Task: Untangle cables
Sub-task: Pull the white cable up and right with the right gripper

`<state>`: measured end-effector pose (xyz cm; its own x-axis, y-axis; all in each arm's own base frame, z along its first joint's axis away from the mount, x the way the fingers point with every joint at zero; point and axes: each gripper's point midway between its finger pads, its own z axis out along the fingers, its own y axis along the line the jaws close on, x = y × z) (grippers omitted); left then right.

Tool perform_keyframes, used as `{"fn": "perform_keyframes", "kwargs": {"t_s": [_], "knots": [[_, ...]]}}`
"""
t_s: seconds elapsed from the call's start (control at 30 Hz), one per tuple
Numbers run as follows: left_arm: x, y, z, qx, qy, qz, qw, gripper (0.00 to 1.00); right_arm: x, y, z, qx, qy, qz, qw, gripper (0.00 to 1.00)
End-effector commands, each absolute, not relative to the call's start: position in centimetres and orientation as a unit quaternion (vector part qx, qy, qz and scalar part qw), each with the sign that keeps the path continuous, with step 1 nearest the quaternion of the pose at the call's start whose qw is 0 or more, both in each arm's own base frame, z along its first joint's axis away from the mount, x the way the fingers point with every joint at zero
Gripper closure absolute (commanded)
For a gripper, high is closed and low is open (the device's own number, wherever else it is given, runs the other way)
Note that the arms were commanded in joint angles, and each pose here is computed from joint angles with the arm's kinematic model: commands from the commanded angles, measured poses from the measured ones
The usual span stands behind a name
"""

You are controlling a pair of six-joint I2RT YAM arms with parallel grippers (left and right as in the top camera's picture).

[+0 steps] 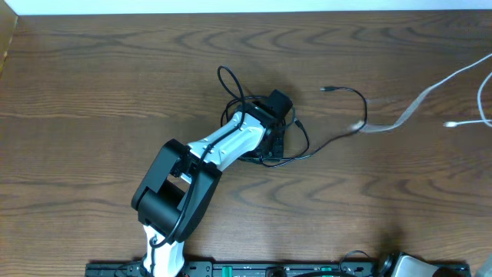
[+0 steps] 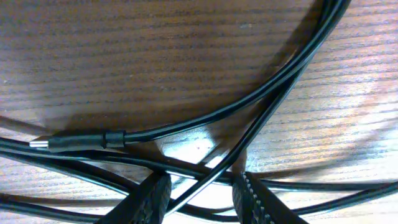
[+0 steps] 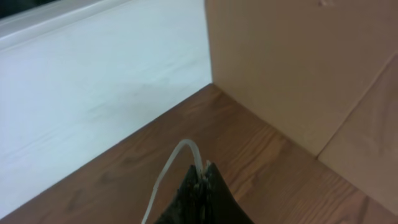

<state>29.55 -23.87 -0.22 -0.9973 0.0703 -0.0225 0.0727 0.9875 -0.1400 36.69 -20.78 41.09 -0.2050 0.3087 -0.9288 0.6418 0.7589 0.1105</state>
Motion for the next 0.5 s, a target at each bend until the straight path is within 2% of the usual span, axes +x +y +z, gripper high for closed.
{"fn": "perform_keyframes", "kwargs": {"t_s": [0.0, 0.27, 0.47], "knots": [[27.8, -21.3, -3.5, 0.029, 0.999, -0.017, -0.028, 0.61, 36.3, -22.9, 41.9, 0.339, 0.739, -0.174, 0.556, 0.99], [27.8, -21.3, -3.5, 0.029, 0.999, -0.017, -0.028, 0.61, 37.0, -24.6, 40.3, 0.351, 0.743, -0.182, 0.54, 0.99], [27.8, -21.3, -3.5, 0.029, 0.999, -0.017, -0.028, 0.61, 35.7, -26.8, 37.8, 0.389, 0.743, -0.246, 0.485, 0.99]]}}
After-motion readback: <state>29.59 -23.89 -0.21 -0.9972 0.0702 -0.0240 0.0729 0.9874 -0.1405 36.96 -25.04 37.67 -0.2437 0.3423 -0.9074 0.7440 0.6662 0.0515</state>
